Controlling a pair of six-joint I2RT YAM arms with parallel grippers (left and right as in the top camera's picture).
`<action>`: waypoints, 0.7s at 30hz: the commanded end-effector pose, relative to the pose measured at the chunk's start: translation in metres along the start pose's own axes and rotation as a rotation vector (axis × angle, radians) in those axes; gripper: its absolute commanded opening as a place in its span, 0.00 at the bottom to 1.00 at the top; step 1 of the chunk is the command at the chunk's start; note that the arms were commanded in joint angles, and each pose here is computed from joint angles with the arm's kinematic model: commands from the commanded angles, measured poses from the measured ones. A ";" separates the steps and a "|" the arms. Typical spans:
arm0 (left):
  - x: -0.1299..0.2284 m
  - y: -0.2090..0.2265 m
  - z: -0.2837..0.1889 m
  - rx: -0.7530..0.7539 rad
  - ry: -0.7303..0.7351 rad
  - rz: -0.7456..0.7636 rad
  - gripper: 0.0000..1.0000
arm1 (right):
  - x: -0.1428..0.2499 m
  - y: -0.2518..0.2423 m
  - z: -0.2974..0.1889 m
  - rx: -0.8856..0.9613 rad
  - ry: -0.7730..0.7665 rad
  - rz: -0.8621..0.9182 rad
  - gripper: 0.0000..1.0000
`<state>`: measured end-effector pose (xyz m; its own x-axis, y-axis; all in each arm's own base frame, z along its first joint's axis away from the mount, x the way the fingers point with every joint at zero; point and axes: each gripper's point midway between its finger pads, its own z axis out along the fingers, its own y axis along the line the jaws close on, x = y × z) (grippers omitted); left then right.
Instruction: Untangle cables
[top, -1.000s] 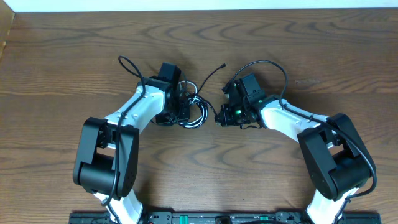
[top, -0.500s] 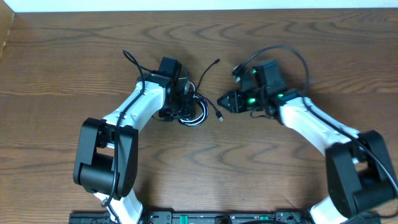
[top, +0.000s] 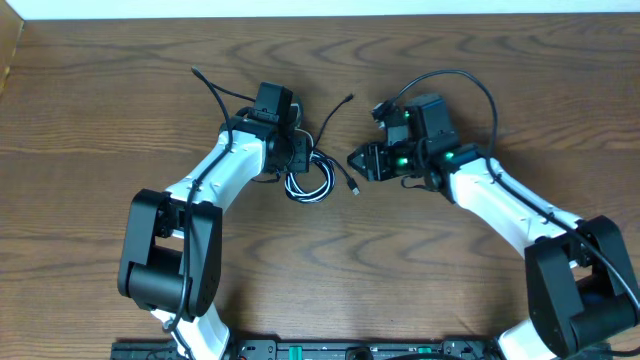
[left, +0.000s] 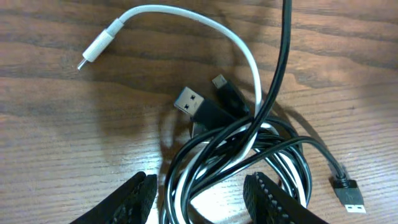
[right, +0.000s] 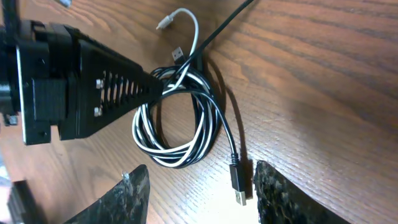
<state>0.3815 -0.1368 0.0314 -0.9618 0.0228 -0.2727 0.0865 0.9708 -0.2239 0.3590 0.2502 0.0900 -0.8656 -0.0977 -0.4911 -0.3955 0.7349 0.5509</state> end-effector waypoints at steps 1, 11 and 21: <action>0.014 0.008 0.009 -0.032 0.043 -0.004 0.51 | 0.002 -0.007 0.008 0.068 0.001 -0.027 0.50; 0.022 0.010 0.009 -0.040 0.079 -0.007 0.42 | -0.003 -0.034 0.005 0.251 -0.037 -0.035 0.48; 0.046 -0.017 0.021 0.040 0.175 0.023 0.36 | 0.001 -0.058 -0.003 0.383 -0.032 -0.017 0.48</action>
<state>0.3545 -0.1405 0.0122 -0.9854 0.0521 -0.1619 0.0854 0.9748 -0.2062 0.3724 0.2173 0.0667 -0.8546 -0.0885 -0.5118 -0.2886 0.9002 0.3261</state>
